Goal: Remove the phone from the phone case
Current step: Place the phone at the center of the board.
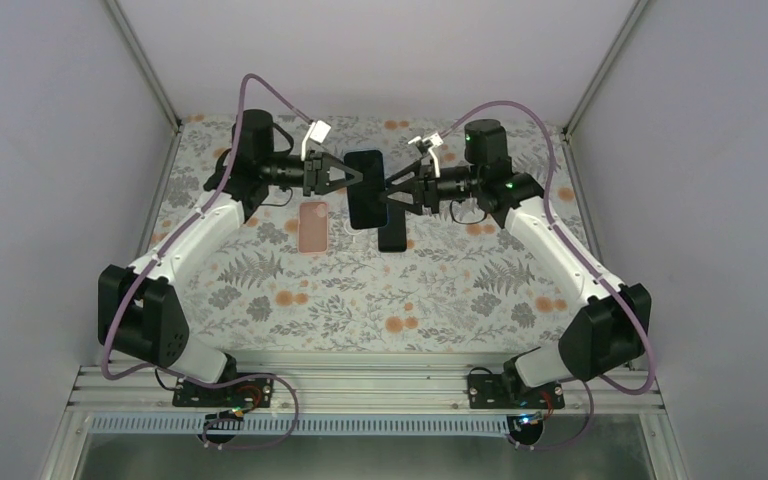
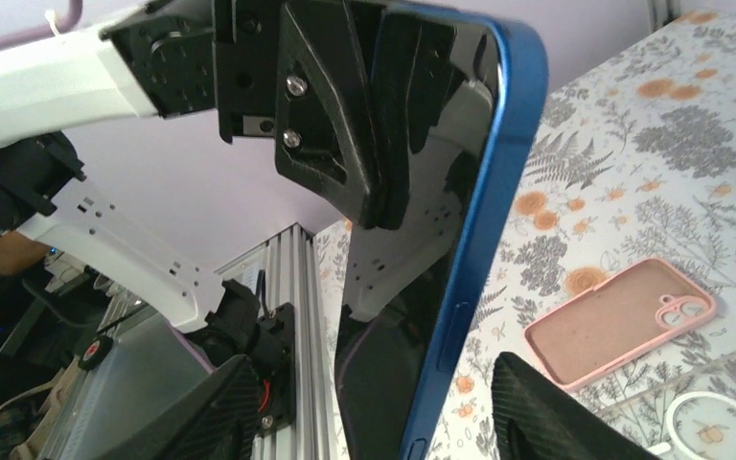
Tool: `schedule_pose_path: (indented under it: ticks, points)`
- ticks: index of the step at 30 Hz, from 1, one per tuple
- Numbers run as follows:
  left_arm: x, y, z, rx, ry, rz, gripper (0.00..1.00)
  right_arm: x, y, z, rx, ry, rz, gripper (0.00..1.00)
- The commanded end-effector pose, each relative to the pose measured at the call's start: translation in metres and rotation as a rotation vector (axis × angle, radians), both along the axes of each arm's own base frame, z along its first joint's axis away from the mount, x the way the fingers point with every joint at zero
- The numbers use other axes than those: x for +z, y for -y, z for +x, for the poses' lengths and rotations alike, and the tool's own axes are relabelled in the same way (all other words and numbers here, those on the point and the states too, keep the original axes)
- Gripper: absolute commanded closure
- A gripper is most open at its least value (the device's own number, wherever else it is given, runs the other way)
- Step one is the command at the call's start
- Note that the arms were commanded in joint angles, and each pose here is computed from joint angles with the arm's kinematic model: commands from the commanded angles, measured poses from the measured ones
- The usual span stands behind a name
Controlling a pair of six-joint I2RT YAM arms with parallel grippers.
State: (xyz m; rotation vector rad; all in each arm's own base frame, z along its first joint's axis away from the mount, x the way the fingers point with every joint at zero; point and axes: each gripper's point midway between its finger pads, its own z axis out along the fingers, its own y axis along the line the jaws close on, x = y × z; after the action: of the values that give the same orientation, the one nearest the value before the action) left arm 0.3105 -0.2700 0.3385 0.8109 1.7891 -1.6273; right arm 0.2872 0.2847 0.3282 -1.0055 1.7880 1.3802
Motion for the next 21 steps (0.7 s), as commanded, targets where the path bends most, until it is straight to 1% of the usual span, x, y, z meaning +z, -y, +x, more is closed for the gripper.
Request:
schedule_pose_path:
  ticks: [1, 9, 17, 19, 20, 21]
  points:
    - [0.020, 0.007, -0.016, -0.062, 0.129, -0.010, 0.98, -0.019, 0.001, -0.012, 0.061, -0.071, -0.009, 0.46]
    - [0.019, 0.020, -0.026, -0.098, 0.166, 0.001, 0.98, -0.022, 0.001, -0.019, 0.086, -0.107, 0.004, 0.57]
    - [0.014, 0.027, -0.024, -0.088, 0.174, 0.018, 0.98, -0.029, 0.000, -0.022, 0.110, -0.160, 0.018, 0.80]
    - [0.013, 0.028, -0.023, -0.084, 0.176, 0.024, 0.98, -0.030, 0.001, -0.021, 0.106, -0.165, 0.017, 0.88]
    - [0.011, 0.029, -0.022, -0.080, 0.174, 0.027, 0.97, -0.029, 0.001, -0.021, 0.104, -0.164, 0.019, 0.94]
    - [0.011, 0.029, -0.022, -0.076, 0.173, 0.030, 0.95, -0.029, 0.002, -0.019, 0.099, -0.164, 0.019, 0.96]
